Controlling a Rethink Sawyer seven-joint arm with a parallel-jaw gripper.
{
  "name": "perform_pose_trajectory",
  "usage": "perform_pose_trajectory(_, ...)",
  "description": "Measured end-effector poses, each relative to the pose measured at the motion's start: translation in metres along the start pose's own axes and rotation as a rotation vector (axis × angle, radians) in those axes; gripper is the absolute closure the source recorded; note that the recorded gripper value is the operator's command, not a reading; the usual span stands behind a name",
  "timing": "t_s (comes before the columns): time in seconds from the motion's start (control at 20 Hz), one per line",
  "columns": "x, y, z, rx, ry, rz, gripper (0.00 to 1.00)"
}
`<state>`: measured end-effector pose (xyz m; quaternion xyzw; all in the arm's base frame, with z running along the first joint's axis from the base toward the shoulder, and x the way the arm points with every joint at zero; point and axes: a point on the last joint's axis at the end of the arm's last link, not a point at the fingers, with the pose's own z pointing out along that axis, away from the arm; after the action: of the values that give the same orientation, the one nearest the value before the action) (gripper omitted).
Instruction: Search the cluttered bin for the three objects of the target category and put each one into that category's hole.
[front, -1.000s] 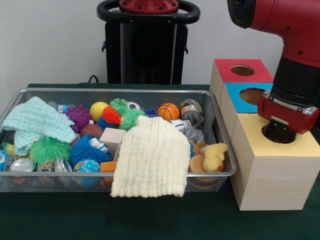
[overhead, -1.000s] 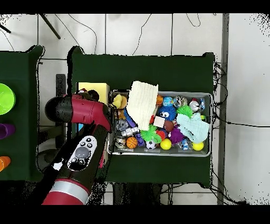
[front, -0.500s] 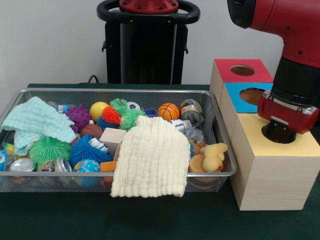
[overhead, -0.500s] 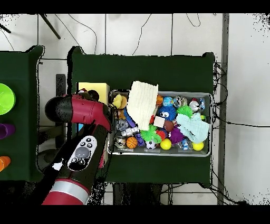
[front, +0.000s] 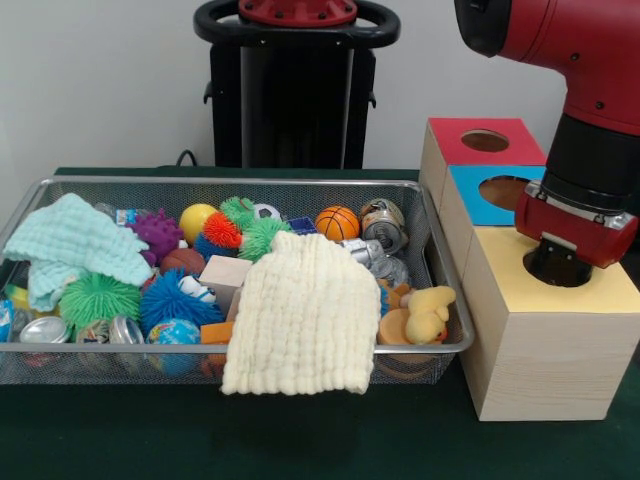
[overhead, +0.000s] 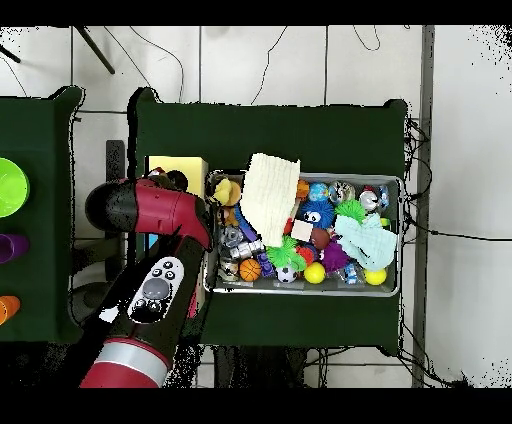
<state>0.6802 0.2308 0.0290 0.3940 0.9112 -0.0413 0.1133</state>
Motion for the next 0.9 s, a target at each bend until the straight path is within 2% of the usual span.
perform_pose_trajectory(0.15,0.0000,0.0000,0.0000,0.000,0.000,0.000,0.00)
perform_pose_trajectory(0.2,0.0004,-0.0008,0.0005,0.002,0.001,-0.001,1.00)
perform_pose_trajectory(0.9,0.0023,-0.0039,0.0040,0.010,0.004,-0.001,1.00)
